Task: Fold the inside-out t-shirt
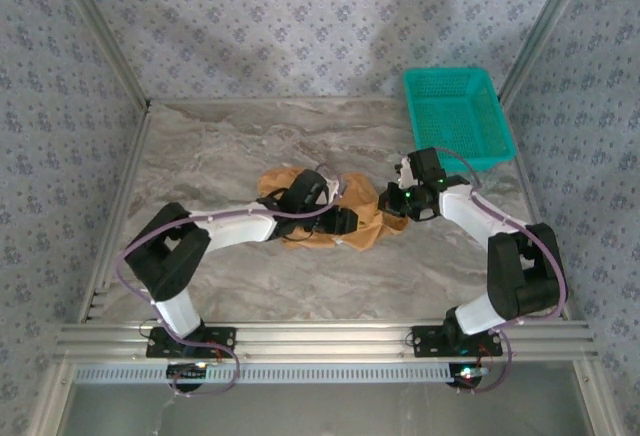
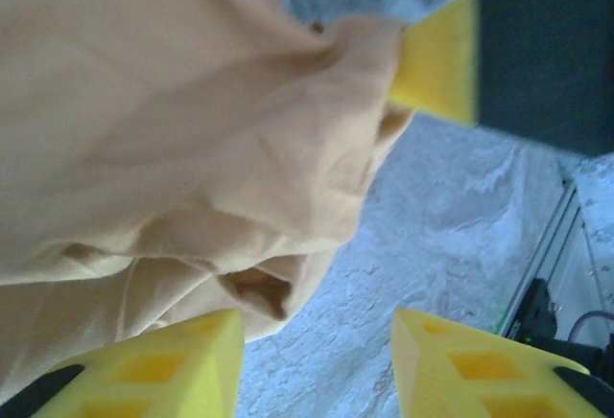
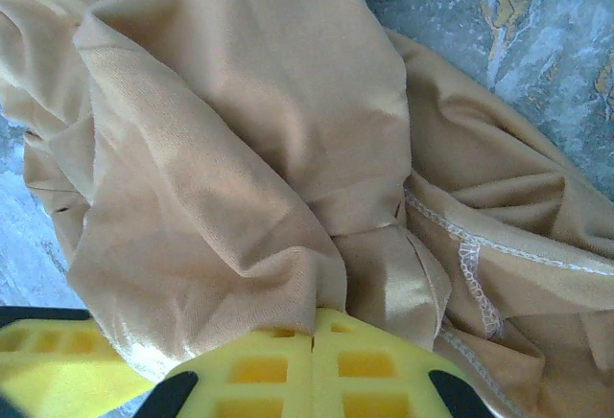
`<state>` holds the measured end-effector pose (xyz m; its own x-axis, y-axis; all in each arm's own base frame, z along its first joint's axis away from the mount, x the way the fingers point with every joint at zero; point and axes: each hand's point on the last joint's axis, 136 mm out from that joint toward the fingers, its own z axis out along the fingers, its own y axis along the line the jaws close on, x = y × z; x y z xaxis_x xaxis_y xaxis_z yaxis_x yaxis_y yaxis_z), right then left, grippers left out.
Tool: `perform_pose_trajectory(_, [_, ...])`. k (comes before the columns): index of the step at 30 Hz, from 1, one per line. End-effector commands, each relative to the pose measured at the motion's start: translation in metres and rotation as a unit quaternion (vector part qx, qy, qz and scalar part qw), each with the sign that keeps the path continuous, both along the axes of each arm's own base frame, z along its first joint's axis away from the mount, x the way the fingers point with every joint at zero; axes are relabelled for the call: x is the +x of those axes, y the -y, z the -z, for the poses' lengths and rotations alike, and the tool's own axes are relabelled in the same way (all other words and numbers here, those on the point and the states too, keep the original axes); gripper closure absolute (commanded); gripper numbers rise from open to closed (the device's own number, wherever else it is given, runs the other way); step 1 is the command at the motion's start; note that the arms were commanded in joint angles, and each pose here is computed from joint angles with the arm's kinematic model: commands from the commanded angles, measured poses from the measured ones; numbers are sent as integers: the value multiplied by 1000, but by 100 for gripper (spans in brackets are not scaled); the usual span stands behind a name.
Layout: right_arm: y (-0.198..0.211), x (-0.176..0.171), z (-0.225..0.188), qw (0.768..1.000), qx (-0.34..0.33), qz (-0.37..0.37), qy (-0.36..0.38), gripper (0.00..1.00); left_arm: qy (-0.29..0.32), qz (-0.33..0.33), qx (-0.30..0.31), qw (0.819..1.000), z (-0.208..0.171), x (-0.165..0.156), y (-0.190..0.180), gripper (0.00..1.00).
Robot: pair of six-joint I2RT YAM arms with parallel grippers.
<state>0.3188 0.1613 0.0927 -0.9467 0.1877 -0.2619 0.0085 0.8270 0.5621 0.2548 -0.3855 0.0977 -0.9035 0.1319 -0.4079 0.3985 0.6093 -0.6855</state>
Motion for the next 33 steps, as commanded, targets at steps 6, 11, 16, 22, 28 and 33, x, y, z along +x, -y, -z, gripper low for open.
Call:
perform_pose_trajectory(6, [-5, 9, -14, 1000, 21, 4, 7, 100, 8, -4, -3, 1000, -2, 12, 17, 52])
perform_pose_trajectory(11, [-5, 9, -12, 1000, 18, 5, 7, 100, -2, -20, -7, 1000, 1, 25, 23, 82])
perform_pose_trajectory(16, [7, 18, 1, 1000, -5, 30, -6, 100, -3, -21, -38, 999, -34, 23, 28, 100])
perform_pose_trajectory(22, [15, 43, 21, 998, -6, 64, -29, 100, 47, -16, -53, 997, -97, 14, 27, 100])
perform_pose_trajectory(28, [15, 56, 38, 996, -21, 66, -54, 100, 58, -11, -82, 995, -129, 3, 34, 100])
perform_pose_trajectory(33, [9, 56, 34, 997, -11, 61, -54, 100, 66, 6, -72, 995, -123, -1, 49, 100])
